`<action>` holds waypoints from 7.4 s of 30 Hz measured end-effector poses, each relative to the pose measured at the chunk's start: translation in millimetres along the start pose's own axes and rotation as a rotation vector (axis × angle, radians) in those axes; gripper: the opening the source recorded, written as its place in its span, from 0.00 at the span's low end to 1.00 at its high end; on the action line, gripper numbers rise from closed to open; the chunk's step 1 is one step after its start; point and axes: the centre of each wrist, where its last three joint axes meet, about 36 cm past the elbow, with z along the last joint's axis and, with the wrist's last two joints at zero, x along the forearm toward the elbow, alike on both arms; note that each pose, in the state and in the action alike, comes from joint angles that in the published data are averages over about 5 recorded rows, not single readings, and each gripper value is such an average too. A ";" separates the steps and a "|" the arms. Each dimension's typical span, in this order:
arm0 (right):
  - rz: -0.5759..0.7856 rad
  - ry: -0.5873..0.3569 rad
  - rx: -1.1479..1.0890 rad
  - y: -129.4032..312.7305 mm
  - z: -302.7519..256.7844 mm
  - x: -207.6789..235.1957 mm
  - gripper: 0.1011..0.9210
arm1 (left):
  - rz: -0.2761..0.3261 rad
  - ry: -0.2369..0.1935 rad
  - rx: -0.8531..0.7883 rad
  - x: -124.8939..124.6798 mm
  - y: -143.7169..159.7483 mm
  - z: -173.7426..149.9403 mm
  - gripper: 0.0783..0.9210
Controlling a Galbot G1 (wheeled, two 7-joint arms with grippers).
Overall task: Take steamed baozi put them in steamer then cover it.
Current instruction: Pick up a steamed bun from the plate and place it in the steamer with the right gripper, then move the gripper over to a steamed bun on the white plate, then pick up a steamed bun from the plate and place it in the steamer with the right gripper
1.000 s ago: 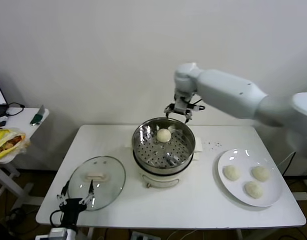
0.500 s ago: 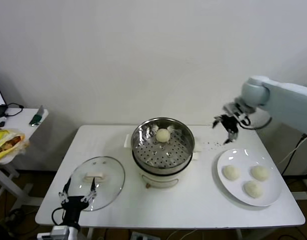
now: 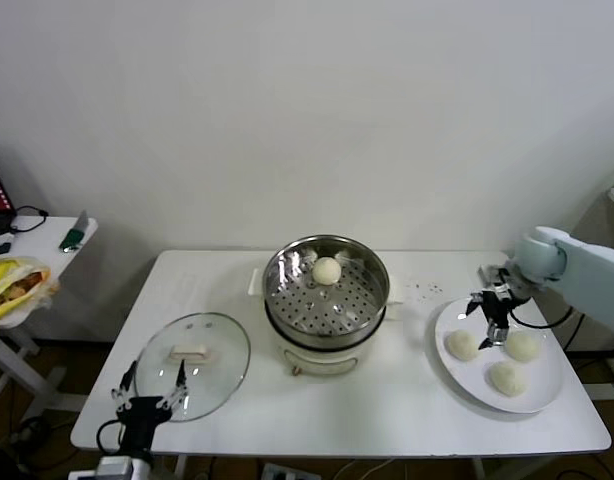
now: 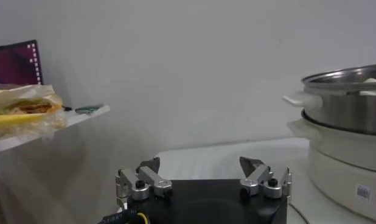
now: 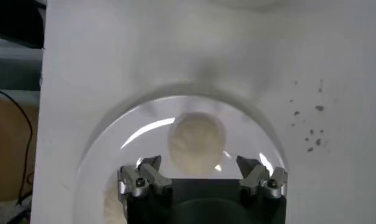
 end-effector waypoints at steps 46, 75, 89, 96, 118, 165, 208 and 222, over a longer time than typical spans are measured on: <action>0.051 -0.033 -0.106 -29.0 2.6 -3.8 0.66 | 0.006 0.016 -0.009 9.9 -2.1 9.4 0.88; 0.132 -0.262 0.091 -84.7 -279.0 163.8 0.66 | 0.058 -0.008 0.008 15.4 -16.6 2.8 0.88; 0.056 -0.216 0.166 -67.5 -354.7 84.3 0.67 | 0.053 -0.004 0.005 20.8 -11.3 5.6 0.88; 0.026 -0.195 0.186 -61.4 -371.6 52.8 0.68 | 0.054 -0.003 0.008 20.7 -14.5 7.3 0.88; 0.023 -0.189 0.196 -62.8 -360.0 72.2 0.88 | 0.049 -0.003 0.013 18.8 -16.8 10.5 0.88; -0.027 0.108 -0.047 80.4 49.8 -1.7 0.88 | 0.010 0.050 -0.023 32.4 -13.1 13.1 0.88; -0.018 0.150 0.194 24.5 6.0 0.3 0.72 | 0.015 0.058 -0.015 32.3 -16.3 9.6 0.88; 0.126 0.216 0.906 -39.4 -145.7 155.9 0.73 | 0.026 0.051 -0.012 28.5 -19.4 8.5 0.88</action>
